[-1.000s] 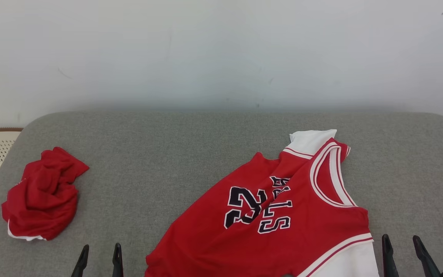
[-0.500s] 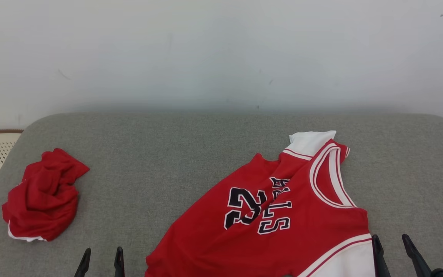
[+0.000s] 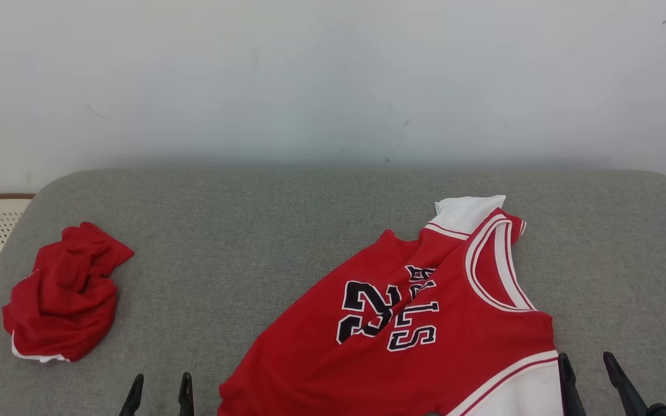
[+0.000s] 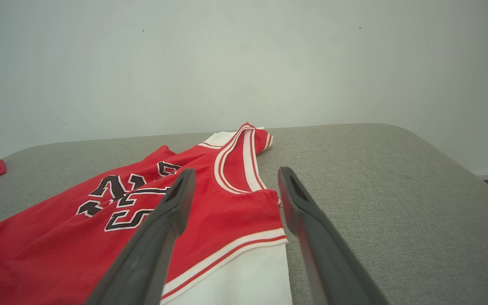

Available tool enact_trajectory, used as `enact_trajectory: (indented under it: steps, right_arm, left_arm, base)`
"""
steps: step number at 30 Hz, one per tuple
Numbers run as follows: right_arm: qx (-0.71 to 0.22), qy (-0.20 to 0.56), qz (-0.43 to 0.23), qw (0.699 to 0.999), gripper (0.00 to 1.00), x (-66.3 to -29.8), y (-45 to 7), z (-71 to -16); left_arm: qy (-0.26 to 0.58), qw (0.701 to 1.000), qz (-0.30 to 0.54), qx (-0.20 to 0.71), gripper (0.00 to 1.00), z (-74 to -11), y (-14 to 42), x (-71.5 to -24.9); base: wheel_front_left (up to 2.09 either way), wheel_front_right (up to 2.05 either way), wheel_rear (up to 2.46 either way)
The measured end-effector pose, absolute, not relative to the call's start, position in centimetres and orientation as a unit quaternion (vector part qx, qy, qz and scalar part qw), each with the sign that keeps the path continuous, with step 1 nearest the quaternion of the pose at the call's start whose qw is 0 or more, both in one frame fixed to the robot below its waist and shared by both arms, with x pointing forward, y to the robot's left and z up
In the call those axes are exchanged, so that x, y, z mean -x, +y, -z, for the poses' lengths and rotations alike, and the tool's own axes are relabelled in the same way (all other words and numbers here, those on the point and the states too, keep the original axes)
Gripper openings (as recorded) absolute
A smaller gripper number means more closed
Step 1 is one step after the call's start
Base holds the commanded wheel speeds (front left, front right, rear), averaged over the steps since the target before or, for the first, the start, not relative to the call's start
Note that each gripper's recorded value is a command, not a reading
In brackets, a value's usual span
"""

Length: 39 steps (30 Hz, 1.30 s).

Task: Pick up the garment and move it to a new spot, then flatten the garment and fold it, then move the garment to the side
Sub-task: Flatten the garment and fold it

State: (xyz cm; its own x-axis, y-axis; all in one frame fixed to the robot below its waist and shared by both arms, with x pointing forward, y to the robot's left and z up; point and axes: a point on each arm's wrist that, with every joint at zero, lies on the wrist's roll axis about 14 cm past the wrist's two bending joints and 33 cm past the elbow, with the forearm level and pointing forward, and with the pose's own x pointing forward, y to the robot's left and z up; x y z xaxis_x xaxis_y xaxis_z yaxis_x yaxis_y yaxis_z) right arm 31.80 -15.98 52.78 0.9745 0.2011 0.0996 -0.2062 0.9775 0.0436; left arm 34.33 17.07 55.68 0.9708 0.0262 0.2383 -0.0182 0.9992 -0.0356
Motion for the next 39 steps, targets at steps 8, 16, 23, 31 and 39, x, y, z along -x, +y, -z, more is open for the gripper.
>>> enact_trajectory:
  steps: [8, 16, 23, 31, 39]
  right_arm:
    - [-0.028, -0.046, -0.101, 0.993, 1.0, -31.8, -16.0, -52.7]
    - [-0.029, -0.043, -0.097, 0.994, 1.0, -31.8, -16.2, -52.5]
    - [-0.026, -0.027, -0.078, 0.996, 1.0, -32.0, -17.4, -51.8]
    - [-0.022, 0.031, -0.051, 0.998, 1.0, -31.9, -18.7, -48.8]
    - [-0.026, 0.076, -0.032, 0.996, 1.0, -31.8, -19.7, -46.1]
  left_arm:
    - [-0.118, 0.993, -0.011, 0.017, 1.0, -55.6, 16.9, -34.4]
    - [-0.116, 0.993, -0.009, 0.018, 1.0, -55.4, 16.8, -34.4]
    - [-0.095, 0.994, 0.001, 0.044, 1.0, -54.2, 16.2, -34.6]
    - [-0.028, 0.997, 0.057, 0.052, 1.0, -50.1, 13.1, -35.7]
    - [0.044, 0.995, 0.075, 0.043, 1.0, -45.8, 11.5, -36.5]
  base:
    - [0.0, 0.0, 0.0]
    - [0.0, 0.0, 0.0]
    - [0.0, 0.0, 0.0]
    - [0.0, 0.0, 0.0]
    - [0.0, 0.0, 0.0]
